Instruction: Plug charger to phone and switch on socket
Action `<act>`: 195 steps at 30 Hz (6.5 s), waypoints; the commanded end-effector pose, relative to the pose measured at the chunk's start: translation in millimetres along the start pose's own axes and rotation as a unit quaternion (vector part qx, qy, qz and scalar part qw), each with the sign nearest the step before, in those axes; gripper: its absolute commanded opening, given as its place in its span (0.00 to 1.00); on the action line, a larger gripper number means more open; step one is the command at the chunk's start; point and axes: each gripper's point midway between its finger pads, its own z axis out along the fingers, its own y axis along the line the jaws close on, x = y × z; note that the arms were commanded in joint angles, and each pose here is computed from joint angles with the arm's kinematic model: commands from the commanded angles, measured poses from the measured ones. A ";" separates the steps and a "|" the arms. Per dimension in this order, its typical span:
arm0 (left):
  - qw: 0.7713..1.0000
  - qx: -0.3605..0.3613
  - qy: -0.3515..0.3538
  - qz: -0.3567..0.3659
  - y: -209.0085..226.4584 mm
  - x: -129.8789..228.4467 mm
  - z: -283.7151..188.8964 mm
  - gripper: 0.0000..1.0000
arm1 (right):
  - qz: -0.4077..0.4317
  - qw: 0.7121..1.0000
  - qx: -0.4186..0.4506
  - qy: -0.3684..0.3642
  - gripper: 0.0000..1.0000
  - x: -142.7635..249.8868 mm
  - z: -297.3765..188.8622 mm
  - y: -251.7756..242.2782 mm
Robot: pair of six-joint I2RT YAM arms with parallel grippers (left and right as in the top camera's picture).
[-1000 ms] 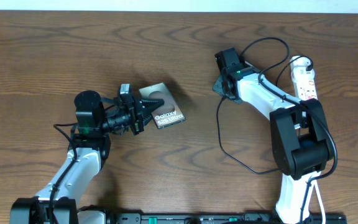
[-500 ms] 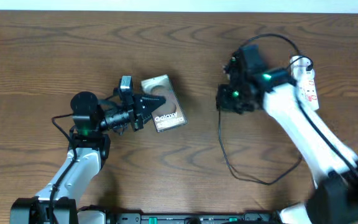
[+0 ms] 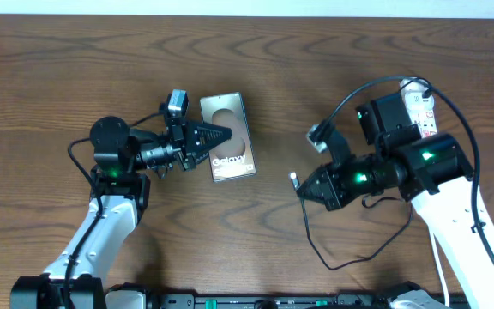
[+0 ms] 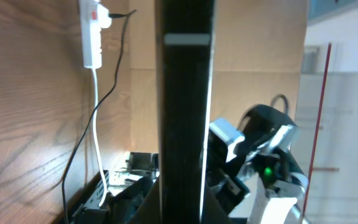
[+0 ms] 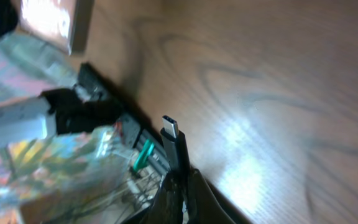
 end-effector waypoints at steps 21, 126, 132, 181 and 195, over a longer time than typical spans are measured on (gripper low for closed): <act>0.985 0.019 -0.050 0.161 -28.2 -16.7 4.6 0.07 | -0.029 0.987 -0.157 -0.007 0.01 -5.0 47.7 48.6; 0.970 0.034 -0.063 0.234 -42.1 -17.4 3.0 0.07 | -0.016 0.995 0.017 -0.097 0.01 -49.8 64.4 4.2; 0.970 0.015 -0.071 0.231 -29.8 -24.1 -0.7 0.07 | 0.018 0.982 0.157 -0.105 0.01 -41.3 51.5 -43.3; 0.973 -0.007 -0.070 0.221 -21.8 -34.7 -64.1 0.08 | 0.179 0.929 0.279 -0.163 0.37 -82.1 251.2 -153.0; 0.973 -0.007 -0.064 0.221 -21.4 -32.8 -63.9 0.07 | 0.231 0.921 0.279 -0.143 0.01 -78.7 230.5 -181.8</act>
